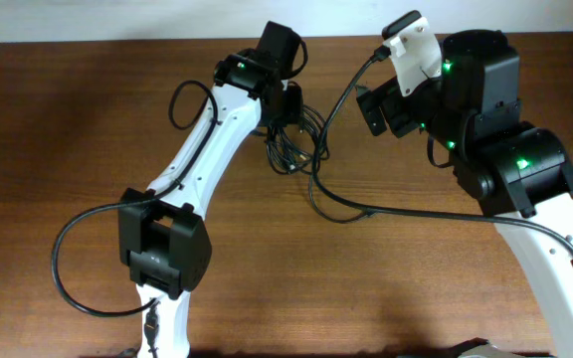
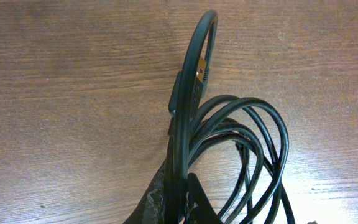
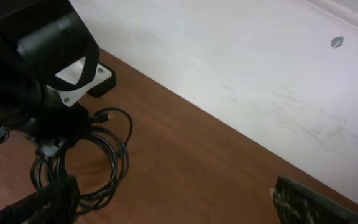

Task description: Untangle cables

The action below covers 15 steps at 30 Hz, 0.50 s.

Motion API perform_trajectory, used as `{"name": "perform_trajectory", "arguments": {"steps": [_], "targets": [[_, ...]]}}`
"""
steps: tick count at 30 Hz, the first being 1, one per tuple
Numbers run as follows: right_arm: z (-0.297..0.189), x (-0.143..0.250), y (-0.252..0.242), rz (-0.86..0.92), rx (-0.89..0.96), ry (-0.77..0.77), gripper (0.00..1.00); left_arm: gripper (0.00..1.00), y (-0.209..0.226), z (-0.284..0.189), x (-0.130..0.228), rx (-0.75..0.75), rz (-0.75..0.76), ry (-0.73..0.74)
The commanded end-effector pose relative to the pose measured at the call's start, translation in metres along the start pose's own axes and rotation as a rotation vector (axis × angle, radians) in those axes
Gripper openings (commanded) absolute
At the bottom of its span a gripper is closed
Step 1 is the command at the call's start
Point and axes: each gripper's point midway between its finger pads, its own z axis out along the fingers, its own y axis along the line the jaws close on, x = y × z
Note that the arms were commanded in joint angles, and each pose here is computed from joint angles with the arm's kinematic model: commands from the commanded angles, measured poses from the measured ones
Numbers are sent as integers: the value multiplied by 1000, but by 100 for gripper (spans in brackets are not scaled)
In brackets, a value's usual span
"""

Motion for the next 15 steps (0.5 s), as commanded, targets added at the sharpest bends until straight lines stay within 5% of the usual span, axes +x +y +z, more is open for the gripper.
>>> {"name": "perform_trajectory", "arguments": {"steps": [1, 2, 15], "targets": [[-3, -2, -3, 9, 12, -3, 99, 90, 3, 0, -9, -10, 6, -25], [-3, -1, -3, 9, 12, -2, 99, 99, 3, 0, -9, -10, 6, -25], [-3, 4, -1, -3, 5, 19, 99, 99, 29, 14, 9, -137, 44, 17]]}}
